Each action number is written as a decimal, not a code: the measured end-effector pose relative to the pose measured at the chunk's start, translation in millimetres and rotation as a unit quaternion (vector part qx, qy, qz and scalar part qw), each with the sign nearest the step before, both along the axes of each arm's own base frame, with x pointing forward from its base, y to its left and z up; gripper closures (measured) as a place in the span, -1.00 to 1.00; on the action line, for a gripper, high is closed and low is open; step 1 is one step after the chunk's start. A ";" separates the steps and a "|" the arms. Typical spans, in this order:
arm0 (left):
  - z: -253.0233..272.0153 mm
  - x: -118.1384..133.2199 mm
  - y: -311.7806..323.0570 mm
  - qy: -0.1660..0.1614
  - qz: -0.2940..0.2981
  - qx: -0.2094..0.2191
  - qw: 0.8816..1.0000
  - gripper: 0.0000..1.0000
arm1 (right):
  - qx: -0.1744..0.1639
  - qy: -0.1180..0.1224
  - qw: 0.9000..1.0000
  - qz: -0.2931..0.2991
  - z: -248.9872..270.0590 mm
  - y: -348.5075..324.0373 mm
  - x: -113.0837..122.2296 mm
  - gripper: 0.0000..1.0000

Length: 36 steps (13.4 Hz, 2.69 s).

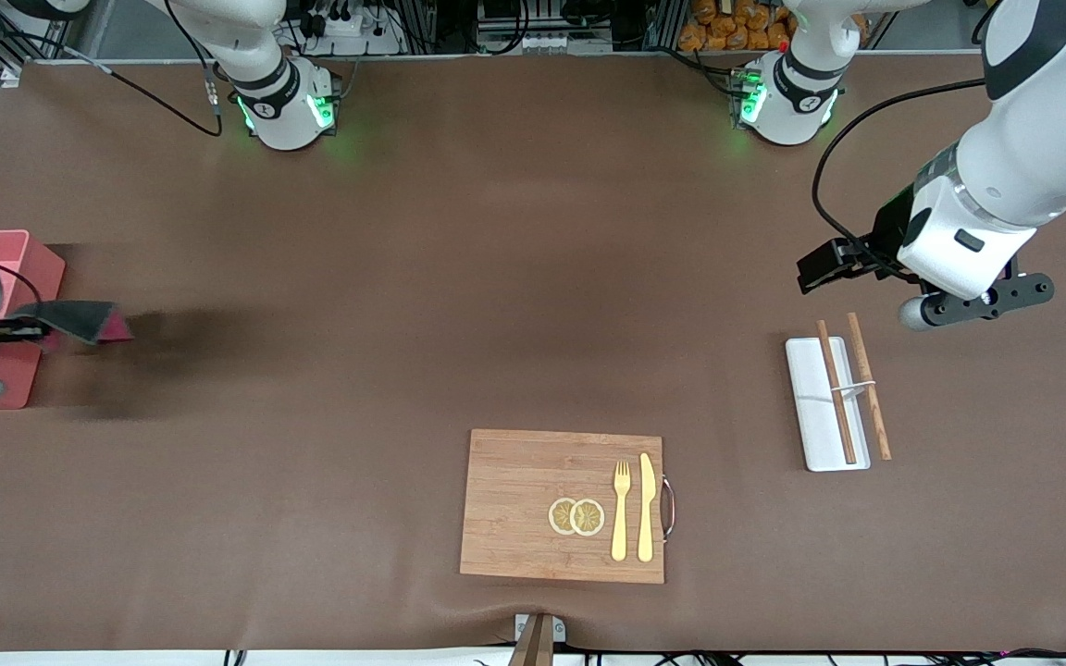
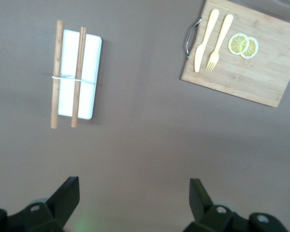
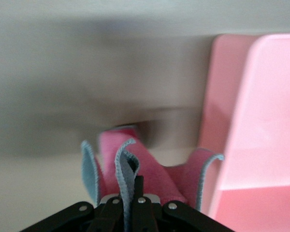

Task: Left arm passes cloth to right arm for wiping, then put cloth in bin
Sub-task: 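Carry the cloth with the right gripper while the left gripper withdraws, then swing the held cloth with the right gripper toward the pink bin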

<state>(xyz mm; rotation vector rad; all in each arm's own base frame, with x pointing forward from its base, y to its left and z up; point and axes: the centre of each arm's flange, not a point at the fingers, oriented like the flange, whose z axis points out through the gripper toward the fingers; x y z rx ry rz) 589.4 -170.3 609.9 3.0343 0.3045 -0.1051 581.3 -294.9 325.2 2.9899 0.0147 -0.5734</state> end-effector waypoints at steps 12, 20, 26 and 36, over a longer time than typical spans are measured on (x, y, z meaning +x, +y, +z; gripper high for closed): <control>23.2 -6.4 96.5 -0.009 -0.070 0.041 0.997 -1.00 | 0.096 -0.021 0.994 0.039 -54.7 142.5 49.4 0.96; 17.5 -24.1 113.9 -0.012 -0.102 0.051 0.993 -1.00 | 0.132 -0.091 0.987 -0.004 16.7 428.4 83.8 0.96; 23.7 -29.0 117.0 -0.017 -0.099 0.050 0.994 -1.00 | 0.140 -0.097 0.985 -0.033 145.1 391.9 51.1 0.96; 26.7 -34.4 108.5 -0.013 -0.108 0.050 0.993 -1.00 | 0.141 -0.110 0.977 -0.118 209.0 113.9 -10.6 0.96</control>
